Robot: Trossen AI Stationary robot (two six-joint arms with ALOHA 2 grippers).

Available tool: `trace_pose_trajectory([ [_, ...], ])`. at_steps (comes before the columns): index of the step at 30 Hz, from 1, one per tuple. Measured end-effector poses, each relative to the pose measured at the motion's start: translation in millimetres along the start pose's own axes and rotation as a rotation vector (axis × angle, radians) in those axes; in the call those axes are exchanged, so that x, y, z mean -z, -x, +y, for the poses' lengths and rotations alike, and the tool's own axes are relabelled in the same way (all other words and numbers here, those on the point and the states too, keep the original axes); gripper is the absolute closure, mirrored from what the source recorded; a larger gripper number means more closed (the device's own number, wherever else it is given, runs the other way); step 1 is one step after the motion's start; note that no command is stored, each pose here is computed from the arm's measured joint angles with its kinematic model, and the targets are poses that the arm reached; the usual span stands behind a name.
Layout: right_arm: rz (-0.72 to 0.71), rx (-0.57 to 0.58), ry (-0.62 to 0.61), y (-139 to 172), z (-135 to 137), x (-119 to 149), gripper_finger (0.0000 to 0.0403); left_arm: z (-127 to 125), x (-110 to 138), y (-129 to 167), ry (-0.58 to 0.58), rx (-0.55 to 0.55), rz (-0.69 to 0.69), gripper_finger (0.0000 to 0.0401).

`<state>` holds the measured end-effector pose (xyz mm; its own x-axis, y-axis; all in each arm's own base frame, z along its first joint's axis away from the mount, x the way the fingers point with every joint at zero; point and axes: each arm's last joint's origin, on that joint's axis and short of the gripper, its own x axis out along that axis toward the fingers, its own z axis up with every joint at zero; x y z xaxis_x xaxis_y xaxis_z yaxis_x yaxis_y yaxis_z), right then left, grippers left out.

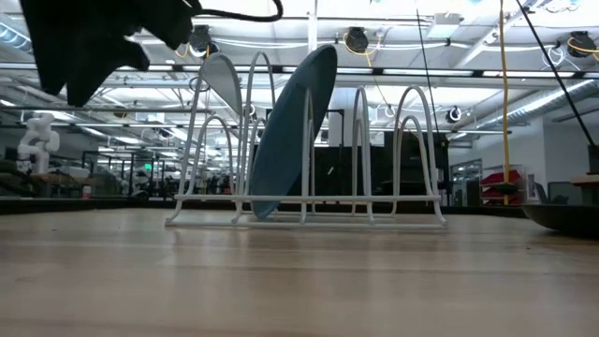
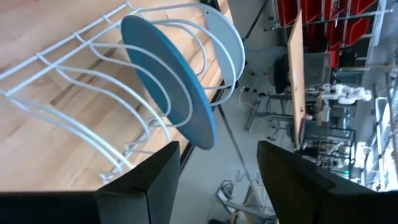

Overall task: Sort dishes
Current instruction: Put the green plate in the dish rack

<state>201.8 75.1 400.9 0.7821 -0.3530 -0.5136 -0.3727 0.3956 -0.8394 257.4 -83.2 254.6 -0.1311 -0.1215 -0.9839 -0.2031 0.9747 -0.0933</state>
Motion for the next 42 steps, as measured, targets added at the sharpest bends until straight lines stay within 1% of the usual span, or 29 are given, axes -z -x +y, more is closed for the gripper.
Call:
trace_pose_trajectory([
  [5,0.011,-0.019,-0.031,2,2,3,0.0195,2,11,-17,-0.01,0.09,-0.071,0.0218],
  [9,0.023,-0.032,-0.031,2,4,4,0.0195,-2,18,-33,-0.077,0.135,-0.084,0.0218],
  [12,0.025,-0.033,-0.035,2,4,5,0.0195,-3,22,-46,-0.126,0.138,-0.063,0.022],
  [20,0.024,-0.033,-0.052,2,4,5,0.0195,2,33,-76,-0.161,0.188,0.029,0.0237],
  [23,0.024,-0.033,-0.055,2,4,5,0.0195,1,31,-82,-0.17,0.235,0.009,0.0241],
  [27,0.023,-0.033,-0.057,2,4,5,0.0195,0,29,-85,-0.184,0.27,-0.013,0.0242],
  [37,0.023,-0.031,-0.064,2,3,4,0.0195,6,34,-104,-0.174,0.276,-0.005,0.0242],
  [42,0.021,-0.029,-0.067,2,3,4,0.0195,6,34,-108,-0.181,0.297,-0.012,0.0242],
])
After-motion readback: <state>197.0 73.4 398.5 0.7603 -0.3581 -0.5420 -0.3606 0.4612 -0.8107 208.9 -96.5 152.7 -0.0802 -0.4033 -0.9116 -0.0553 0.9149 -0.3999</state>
